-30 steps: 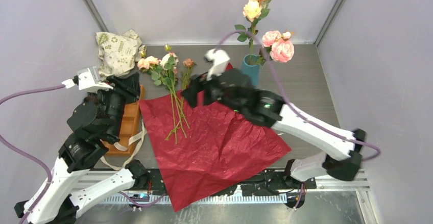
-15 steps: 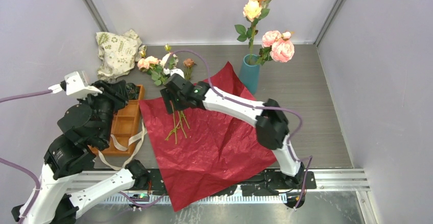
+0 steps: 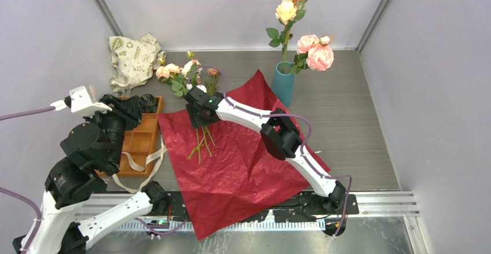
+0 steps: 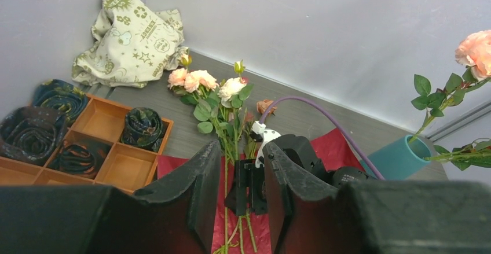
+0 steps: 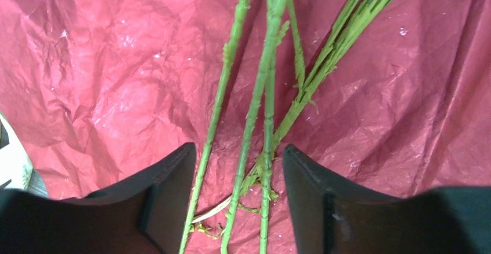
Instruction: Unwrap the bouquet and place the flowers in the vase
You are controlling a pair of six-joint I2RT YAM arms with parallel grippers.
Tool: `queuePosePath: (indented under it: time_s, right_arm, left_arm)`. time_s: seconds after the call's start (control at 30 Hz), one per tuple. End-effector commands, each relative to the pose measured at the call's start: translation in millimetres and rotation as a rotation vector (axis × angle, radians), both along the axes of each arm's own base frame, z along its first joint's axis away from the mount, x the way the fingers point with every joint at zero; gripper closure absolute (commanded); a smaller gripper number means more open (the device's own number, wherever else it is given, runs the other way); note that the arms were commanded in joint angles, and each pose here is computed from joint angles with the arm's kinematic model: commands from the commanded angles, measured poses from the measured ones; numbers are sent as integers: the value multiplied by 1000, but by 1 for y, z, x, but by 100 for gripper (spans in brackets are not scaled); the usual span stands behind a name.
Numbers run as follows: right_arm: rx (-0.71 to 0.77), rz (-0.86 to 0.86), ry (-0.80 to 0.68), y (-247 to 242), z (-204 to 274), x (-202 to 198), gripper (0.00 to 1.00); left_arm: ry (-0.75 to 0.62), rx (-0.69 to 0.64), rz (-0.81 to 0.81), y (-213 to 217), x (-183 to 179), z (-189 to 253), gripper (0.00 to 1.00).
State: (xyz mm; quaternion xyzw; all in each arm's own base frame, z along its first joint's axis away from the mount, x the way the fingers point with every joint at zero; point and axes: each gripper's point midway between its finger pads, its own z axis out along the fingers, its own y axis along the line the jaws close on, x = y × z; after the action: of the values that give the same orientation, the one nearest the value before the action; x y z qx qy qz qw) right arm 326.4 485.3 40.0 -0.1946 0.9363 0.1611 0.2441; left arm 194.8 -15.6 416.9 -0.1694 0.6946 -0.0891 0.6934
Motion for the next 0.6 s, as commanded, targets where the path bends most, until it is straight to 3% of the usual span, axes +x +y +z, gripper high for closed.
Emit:
queuePosePath:
  time_s: [0.0,0.1,0.23,0.4,0.57]
  right_arm:
    - [6,-28,-2,-3,-3,12,46]
    - [10,-31,0,-6,-7,10,64]
    - [7,-43,-32,-11,3,13,76]
    - [-14,-69,-111,-29,35,17,99]
    - [-36,-97,-160,-65,65,4,99]
  left_arm:
    - [-5,2,17,3,0,0,65]
    - [-3,3,14,0,2,-1,65]
    - [1,6,4,-5,5,-3,65]
    - [13,13,-9,-12,10,-6,65]
    - [20,10,-26,-19,14,-8,65]
